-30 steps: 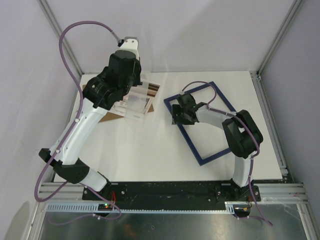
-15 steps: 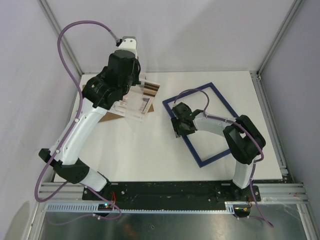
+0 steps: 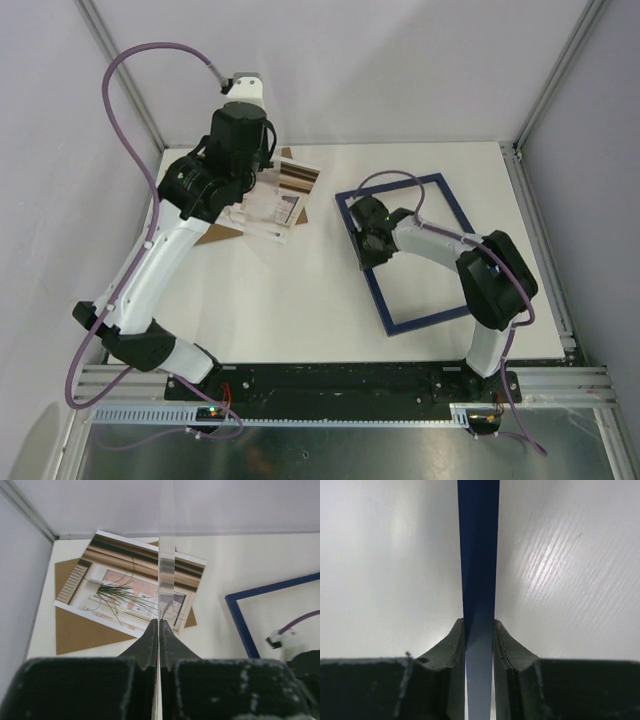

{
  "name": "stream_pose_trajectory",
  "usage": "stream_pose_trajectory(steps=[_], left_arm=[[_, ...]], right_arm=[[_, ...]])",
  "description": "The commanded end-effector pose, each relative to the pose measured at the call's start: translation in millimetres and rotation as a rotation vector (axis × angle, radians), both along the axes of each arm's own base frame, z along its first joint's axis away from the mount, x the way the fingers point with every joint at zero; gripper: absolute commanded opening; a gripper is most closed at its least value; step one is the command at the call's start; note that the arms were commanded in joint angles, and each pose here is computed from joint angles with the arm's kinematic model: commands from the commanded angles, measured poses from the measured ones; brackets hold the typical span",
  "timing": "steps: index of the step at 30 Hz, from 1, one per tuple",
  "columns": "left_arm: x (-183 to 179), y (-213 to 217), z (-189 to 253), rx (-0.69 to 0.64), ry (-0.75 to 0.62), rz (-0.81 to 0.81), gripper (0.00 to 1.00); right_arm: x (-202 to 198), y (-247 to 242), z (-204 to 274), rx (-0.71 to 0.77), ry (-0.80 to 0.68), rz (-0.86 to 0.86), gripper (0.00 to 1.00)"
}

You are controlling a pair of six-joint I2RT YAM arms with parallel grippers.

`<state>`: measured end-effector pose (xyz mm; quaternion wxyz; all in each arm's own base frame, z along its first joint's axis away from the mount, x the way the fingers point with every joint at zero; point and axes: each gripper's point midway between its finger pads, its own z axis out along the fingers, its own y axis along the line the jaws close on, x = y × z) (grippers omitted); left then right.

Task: Put the photo into the frame
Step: Turn over the frame body at the center of the board.

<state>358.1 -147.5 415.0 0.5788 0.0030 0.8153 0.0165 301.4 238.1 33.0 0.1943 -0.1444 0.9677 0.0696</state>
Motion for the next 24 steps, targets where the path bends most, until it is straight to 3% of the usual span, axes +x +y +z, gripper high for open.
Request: stream_pose_trajectory(steps=[1,7,13,19,24], left_arm=[[-13,36,41,-0.061,-0.136,0.137,0.0],[-19,57,50,-0.071,-0.176,0.225,0.0],[-20,70,53,-0.074,-0.192,0.268,0.0],[-13,64,42,-0.076,-0.172,0.246,0.0],[-8,58,32,-0.079,-0.155,0.228,0.0]], right_arm=[[29,36,135,0.243,-0.175,0.003,0.0],[42,60,274,0.557,-0.319,-0.018,0.0],[37,74,379,1.05,-0.312,-0.032,0.0],[23,66,444,1.495,-0.238,-0.007,0.0],[15,49,461,1.708,-0.185,-0.001,0.0]])
